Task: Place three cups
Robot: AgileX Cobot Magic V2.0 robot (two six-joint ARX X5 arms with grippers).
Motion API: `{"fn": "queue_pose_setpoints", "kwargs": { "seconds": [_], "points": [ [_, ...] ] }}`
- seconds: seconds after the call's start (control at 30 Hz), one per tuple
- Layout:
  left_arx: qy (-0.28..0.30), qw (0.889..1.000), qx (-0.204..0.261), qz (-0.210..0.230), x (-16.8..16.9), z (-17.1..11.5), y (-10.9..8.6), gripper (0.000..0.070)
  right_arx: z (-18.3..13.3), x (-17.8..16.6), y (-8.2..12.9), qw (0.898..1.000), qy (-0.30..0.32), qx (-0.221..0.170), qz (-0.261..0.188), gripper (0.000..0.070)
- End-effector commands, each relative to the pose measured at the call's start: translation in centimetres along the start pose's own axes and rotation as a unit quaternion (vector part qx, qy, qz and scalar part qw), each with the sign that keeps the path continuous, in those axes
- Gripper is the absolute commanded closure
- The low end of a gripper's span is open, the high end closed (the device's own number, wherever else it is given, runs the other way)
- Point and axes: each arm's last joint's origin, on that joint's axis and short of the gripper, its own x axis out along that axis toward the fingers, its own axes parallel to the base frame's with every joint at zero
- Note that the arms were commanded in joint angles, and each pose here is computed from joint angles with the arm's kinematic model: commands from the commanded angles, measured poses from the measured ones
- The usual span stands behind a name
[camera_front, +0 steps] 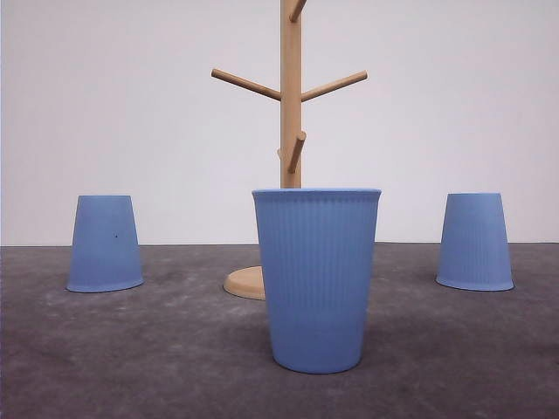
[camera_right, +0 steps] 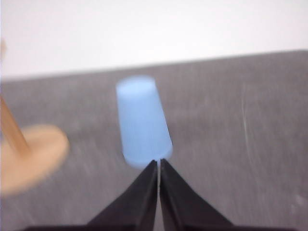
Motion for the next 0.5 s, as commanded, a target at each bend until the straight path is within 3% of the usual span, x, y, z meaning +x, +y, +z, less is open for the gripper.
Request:
{"fn": "queue_pose_setpoints", "kwargs": {
  "seconds": [0.0, 0.23, 0.47],
  "points": [
    [-0.026, 0.999, -0.034, -0.011, -0.7, 2.5, -0.8, 0.0686, 2.3, -0.1, 0.5, 1.000, -0.014, 0.021, 0.005, 0.0697],
    [0.020, 0.999, -0.002, -0.029, -0.5, 9.9, -3.2, 0.0685, 7.5, 2.9, 1.8, 0.993, 0.115, 0.007, 0.029, 0.0697],
    [0.112, 0.991, 0.070, -0.024, 4.3, 13.6, -4.3, 0.0685, 8.5, 8.5, 1.8, 0.958, 0.280, -0.051, 0.031, 0.0697]
  ]
}}
